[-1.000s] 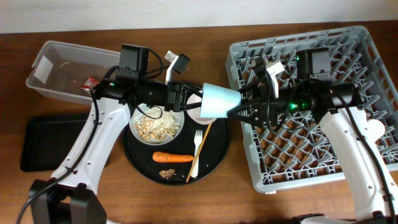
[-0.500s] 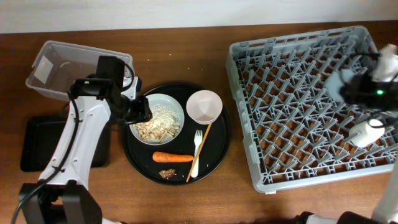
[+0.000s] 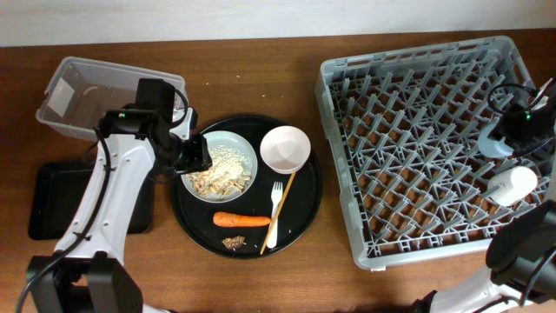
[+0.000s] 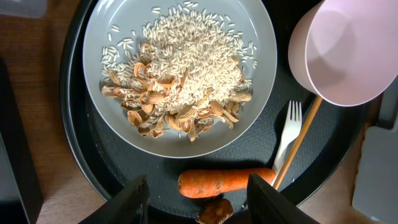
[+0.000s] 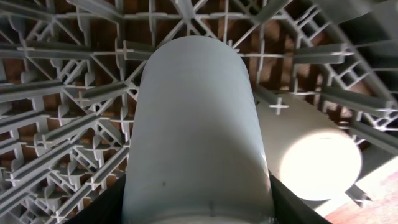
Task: Sort waste into correct bins and load items into the dishwasher rack
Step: 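Place the blue cup in the rack with the right gripper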
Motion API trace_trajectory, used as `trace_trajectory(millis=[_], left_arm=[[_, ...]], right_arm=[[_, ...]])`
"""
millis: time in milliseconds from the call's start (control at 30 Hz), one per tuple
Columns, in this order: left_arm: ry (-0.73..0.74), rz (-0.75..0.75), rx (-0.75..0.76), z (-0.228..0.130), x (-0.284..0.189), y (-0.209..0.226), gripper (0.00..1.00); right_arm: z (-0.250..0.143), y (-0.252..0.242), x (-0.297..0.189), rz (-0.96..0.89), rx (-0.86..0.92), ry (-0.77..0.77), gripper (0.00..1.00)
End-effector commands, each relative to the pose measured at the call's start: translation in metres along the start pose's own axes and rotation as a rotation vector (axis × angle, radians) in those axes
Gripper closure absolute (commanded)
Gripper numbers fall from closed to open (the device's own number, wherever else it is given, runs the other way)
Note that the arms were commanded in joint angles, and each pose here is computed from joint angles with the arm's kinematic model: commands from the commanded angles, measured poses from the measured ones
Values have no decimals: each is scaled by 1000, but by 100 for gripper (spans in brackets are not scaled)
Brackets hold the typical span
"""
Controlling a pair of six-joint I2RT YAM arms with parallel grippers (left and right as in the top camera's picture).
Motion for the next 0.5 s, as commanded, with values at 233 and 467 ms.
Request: trace_trajectory(millis=[233,467], left_arm=[[-12,12,-10,-1,-5,1,49],[2,15,-13,-3,-5,2,44]], right_arm=[[-31,31,-2,151,-111,166,8],[-147,120,-16,365,-566,557,76]])
Point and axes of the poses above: each gripper's point midway between its finger pads, its own x axis out along the fingers, its own y axis along the line the jaws close on, z = x × y, the point moved 6 cm from there along -x, back along the fingers
